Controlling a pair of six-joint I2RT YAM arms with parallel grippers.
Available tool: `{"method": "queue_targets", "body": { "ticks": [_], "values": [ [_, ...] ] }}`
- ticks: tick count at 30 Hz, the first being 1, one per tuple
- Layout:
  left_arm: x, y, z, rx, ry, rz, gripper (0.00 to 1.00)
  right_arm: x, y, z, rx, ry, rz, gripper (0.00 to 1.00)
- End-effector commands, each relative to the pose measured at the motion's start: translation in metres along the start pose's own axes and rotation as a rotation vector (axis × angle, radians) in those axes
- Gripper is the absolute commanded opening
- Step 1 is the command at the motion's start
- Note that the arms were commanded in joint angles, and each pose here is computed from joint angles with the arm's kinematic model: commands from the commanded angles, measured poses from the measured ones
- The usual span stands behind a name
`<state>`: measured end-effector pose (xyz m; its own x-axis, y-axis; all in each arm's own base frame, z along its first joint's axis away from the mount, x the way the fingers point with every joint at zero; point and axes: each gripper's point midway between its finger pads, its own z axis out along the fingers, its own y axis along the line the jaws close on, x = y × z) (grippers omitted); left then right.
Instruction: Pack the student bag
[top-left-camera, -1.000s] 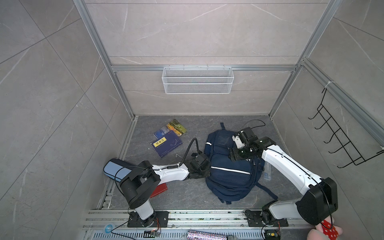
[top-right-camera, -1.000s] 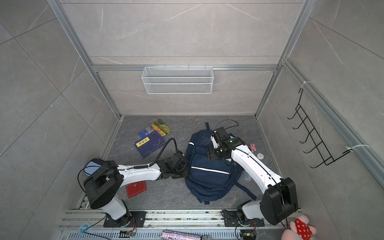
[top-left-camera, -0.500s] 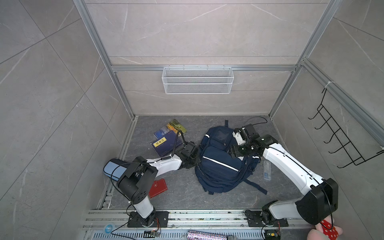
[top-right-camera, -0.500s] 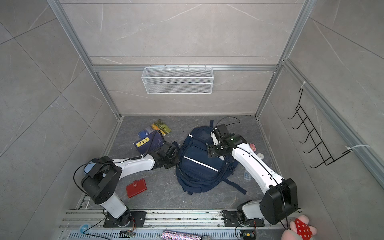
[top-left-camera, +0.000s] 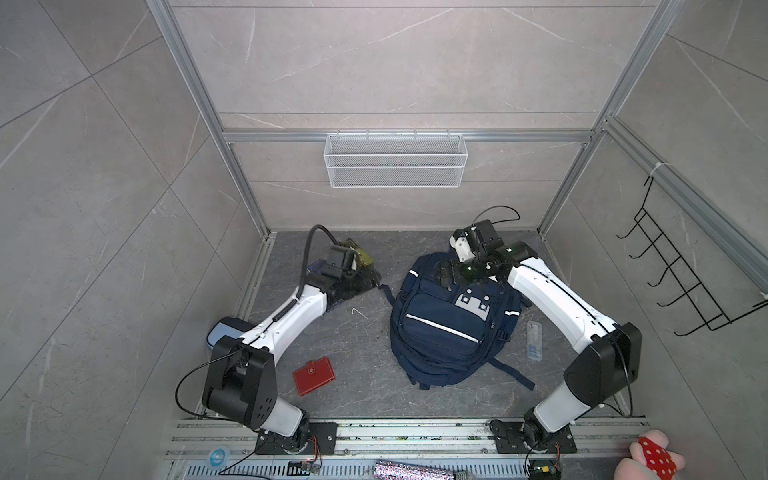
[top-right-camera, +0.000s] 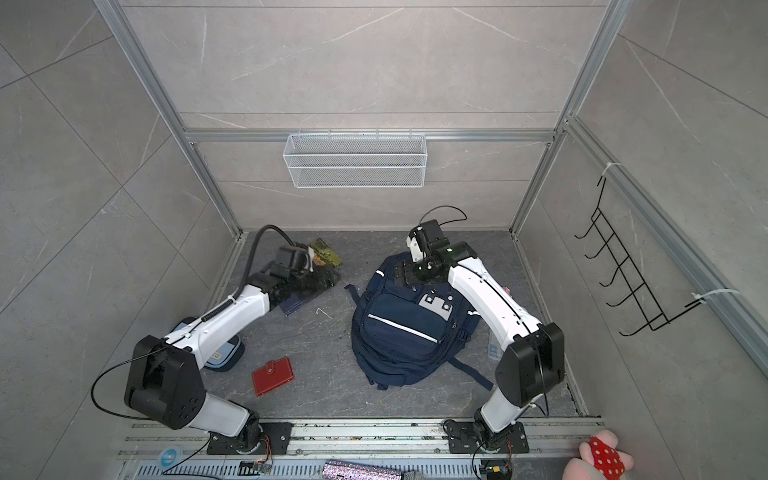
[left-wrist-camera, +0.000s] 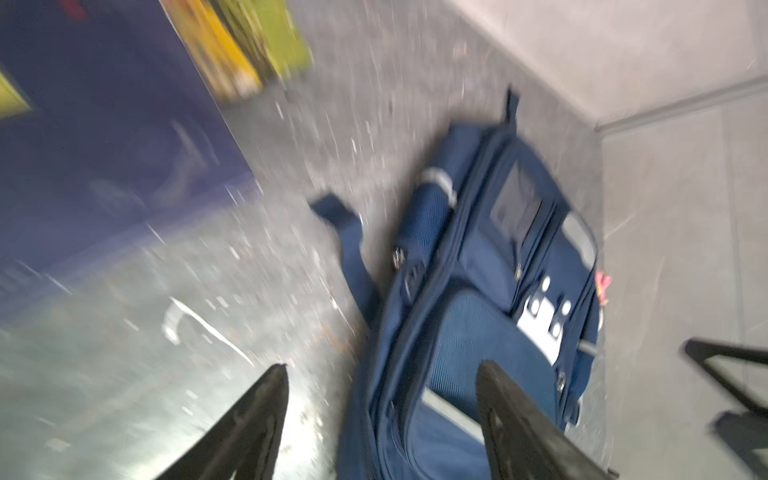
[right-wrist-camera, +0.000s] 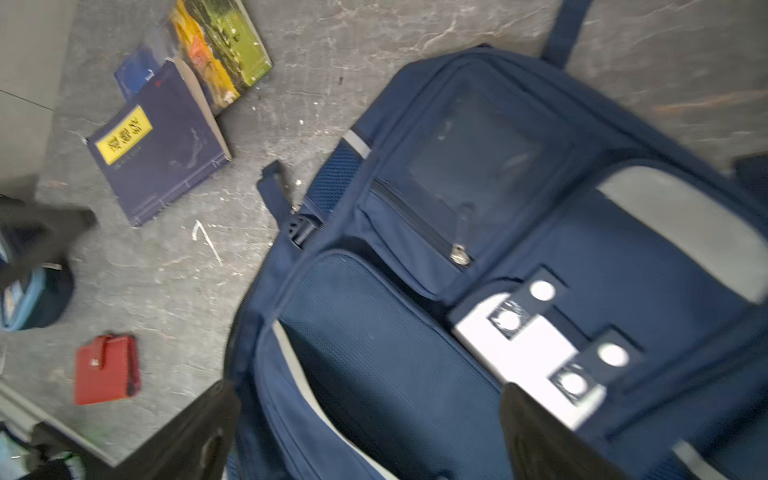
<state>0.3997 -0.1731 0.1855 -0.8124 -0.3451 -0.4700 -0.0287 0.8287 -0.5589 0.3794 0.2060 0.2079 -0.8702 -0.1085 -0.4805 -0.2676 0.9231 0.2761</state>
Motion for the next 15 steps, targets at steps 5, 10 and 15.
{"method": "queue_targets", "body": {
  "ticks": [5,10,15],
  "values": [
    [-0.075,0.072,0.031,-0.093,0.026,0.024,0.74,-0.041,0.086,0.038,-0.232,0.0,0.085,1.0],
    [-0.137,0.104,0.06,-0.092,-0.024,-0.028,0.74,-0.061,0.117,0.091,-0.271,0.019,0.134,0.99],
    [-0.166,0.14,0.09,-0.122,0.002,-0.025,0.74,-0.082,0.14,0.14,-0.29,0.029,0.176,0.99]
  ]
}}
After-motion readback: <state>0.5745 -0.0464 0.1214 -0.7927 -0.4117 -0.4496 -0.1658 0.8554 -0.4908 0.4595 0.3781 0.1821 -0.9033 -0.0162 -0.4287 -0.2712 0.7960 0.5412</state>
